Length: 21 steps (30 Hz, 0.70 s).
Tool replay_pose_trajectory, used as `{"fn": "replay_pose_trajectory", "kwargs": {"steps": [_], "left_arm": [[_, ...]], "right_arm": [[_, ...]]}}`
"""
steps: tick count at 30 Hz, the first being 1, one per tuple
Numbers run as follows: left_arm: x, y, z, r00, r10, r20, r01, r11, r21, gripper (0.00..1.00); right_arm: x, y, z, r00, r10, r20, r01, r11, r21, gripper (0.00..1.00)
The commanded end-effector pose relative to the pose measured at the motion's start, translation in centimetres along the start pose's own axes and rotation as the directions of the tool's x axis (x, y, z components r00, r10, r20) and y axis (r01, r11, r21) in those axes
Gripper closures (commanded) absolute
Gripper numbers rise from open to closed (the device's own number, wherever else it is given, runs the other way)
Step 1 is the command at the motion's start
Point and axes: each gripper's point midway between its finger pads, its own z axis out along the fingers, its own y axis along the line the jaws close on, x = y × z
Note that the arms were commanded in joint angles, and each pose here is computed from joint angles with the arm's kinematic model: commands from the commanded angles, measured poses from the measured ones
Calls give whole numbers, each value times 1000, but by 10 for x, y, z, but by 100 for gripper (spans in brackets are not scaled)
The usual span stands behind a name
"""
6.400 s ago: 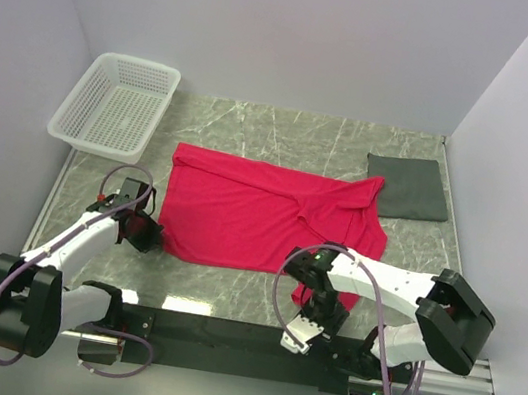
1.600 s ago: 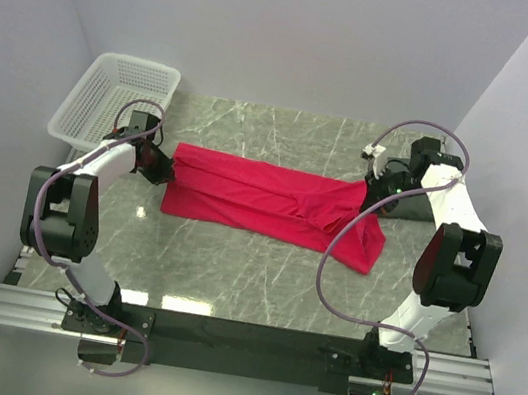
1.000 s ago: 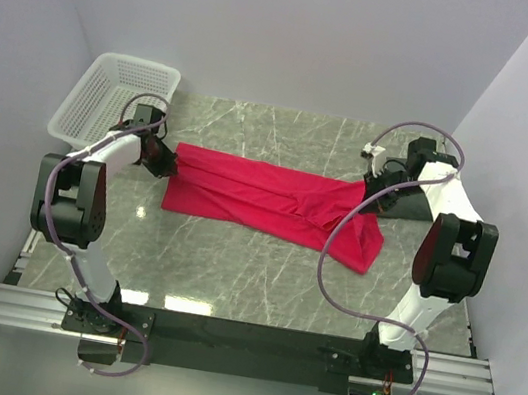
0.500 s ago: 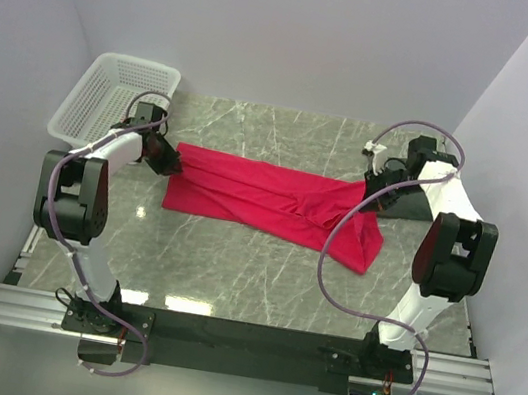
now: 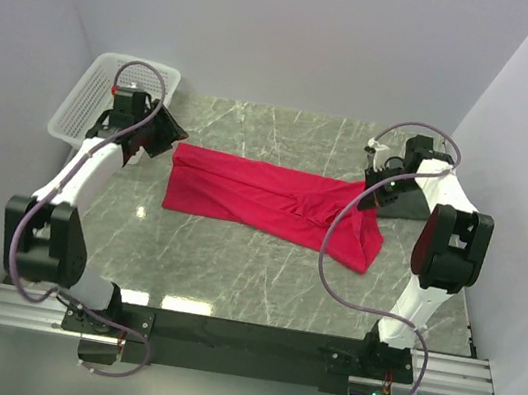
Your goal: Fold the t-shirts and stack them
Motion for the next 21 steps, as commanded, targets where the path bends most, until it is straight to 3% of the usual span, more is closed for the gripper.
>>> {"fn": "replay_pose_trajectory", "kwargs": {"steps": [1,7,12,21], "left_arm": [[-6,-8,-21,997,63,53,-66,996,56,40],[23,9,-33,997,74,-3,-74,995,69,39],[63,37,-33,993,20,-115,-18,1000,23,42],[98,77,-20,979,-44,-197,27,996,-87,48]], "right_arm": [[-16,-12,-5,998,44,52,-47,997,56,100],[-28,0,-19,997,-2,77,2,1000,9,100],[-50,5,-30,994,-24,105,26,999,-24,100],[-52,-9,-10,1000,-5,6,5,1000,1,100]]}}
